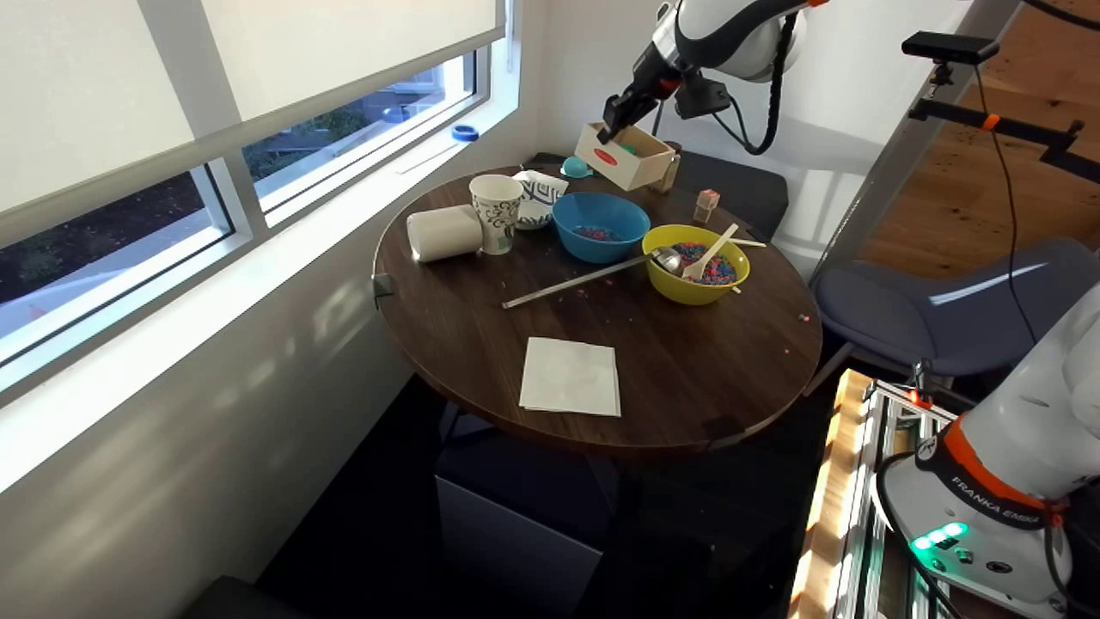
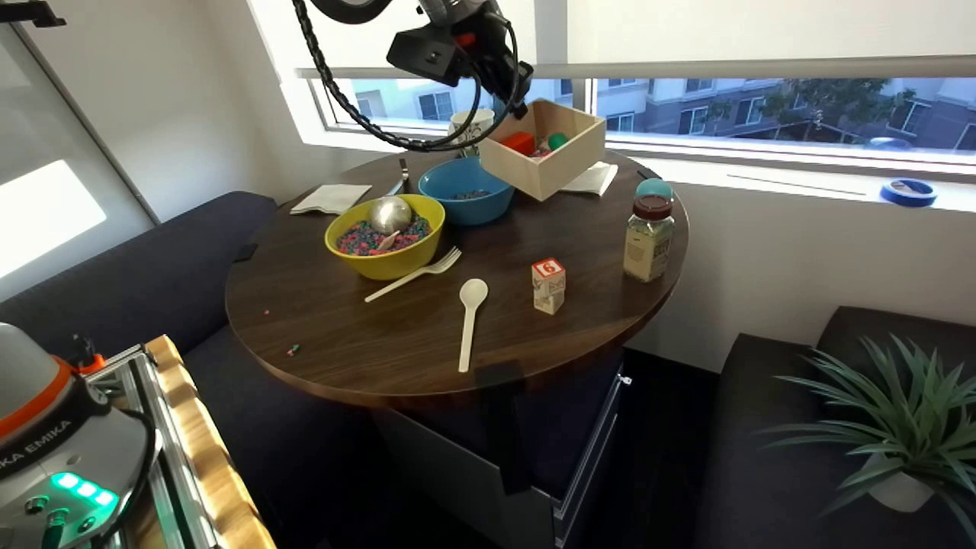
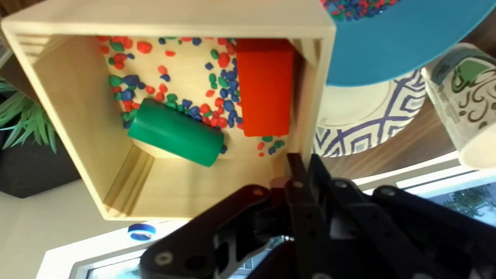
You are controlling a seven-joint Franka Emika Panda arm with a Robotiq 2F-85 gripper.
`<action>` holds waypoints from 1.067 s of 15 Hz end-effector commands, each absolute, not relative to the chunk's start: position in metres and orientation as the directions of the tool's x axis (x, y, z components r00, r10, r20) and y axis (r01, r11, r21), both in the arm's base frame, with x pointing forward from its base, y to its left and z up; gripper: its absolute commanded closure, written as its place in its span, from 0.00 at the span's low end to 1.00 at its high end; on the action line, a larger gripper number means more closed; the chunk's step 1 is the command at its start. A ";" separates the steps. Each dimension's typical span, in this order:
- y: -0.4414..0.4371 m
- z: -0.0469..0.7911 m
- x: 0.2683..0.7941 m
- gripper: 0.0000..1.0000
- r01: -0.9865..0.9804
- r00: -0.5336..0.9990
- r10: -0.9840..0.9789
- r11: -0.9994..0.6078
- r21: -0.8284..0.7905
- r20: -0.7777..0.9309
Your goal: Spill the contents of the box into the blue bowl
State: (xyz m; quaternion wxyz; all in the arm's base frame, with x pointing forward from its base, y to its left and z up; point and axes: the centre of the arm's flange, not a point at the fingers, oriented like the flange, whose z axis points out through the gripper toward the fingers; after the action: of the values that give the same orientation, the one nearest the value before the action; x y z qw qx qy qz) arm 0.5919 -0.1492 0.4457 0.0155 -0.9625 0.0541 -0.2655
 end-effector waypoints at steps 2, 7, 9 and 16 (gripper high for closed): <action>-0.117 0.456 0.581 0.93 -0.027 0.870 -0.112 -0.983 -0.180 0.481; -0.089 0.467 0.571 0.93 0.038 0.882 -0.104 -0.957 -0.289 0.460; -0.082 0.474 0.564 0.93 0.066 0.889 -0.093 -0.943 -0.327 0.448; -0.073 0.482 0.554 0.93 0.117 0.924 -0.074 -0.880 -0.460 0.375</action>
State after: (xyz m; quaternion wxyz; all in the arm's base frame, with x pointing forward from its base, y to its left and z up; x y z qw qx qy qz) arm 0.5657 -0.0706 0.4791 0.2111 -0.9561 -0.0070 -0.2032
